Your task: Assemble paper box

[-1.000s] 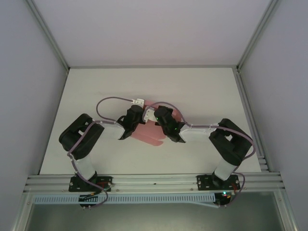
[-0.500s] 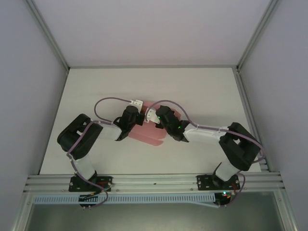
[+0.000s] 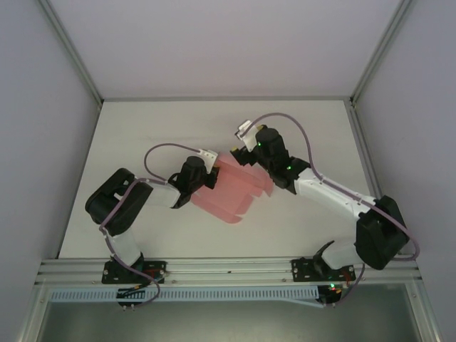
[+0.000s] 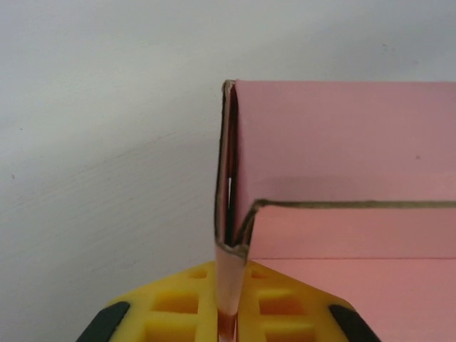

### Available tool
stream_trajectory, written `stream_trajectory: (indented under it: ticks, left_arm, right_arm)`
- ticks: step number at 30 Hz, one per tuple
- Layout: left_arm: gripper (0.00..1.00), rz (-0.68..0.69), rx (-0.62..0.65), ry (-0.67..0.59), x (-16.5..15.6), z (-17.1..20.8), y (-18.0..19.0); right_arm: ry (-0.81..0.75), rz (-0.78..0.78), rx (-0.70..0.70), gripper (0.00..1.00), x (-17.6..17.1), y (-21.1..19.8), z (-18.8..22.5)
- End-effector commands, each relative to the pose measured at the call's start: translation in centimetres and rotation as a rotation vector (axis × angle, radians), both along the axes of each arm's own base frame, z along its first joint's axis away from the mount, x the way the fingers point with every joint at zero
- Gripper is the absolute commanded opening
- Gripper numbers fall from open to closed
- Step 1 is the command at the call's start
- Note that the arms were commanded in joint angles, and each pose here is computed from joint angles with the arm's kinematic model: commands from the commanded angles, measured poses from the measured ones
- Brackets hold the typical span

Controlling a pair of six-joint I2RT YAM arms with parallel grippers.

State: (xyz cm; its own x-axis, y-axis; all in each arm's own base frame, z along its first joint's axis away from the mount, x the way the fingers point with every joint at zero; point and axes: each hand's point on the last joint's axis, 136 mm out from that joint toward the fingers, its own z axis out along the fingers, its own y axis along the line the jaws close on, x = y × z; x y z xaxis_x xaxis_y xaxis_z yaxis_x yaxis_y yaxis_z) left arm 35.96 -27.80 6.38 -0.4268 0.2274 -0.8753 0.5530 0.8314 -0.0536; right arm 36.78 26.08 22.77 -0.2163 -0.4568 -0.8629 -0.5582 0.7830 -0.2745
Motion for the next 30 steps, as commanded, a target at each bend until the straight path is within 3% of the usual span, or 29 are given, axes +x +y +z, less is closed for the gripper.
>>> stream_trajectory:
  ticks: [1,10,17,23,28,30]
  left_arm:
    - [0.13,-0.037,-0.013,-0.010,-0.1,0.6,-0.8]
    - [0.20,-0.030,-0.021,-0.018,-0.1,1.6,-0.7]
    - [0.18,-0.003,-0.025,-0.008,0.4,1.3,-0.7]
    - [0.14,0.096,-0.017,-0.031,1.7,1.5,0.6]
    - [0.13,0.124,-0.050,-0.060,2.6,1.9,0.1]
    - [0.10,0.188,-0.061,-0.077,3.4,2.0,0.5]
  right_arm:
    - [0.151,-0.026,0.028,0.86,0.2,1.0,-2.6]
    - [0.283,-0.041,-0.017,0.82,1.3,1.8,-7.4]
    - [0.380,-0.039,-0.074,0.79,0.5,1.5,-11.3]
    - [0.486,-0.040,-0.130,0.72,-1.4,0.5,-15.2]
    - [0.509,-0.036,-0.126,0.66,-2.0,0.5,-15.7]
    - [0.523,-0.026,-0.099,0.57,-2.0,0.9,-15.6]
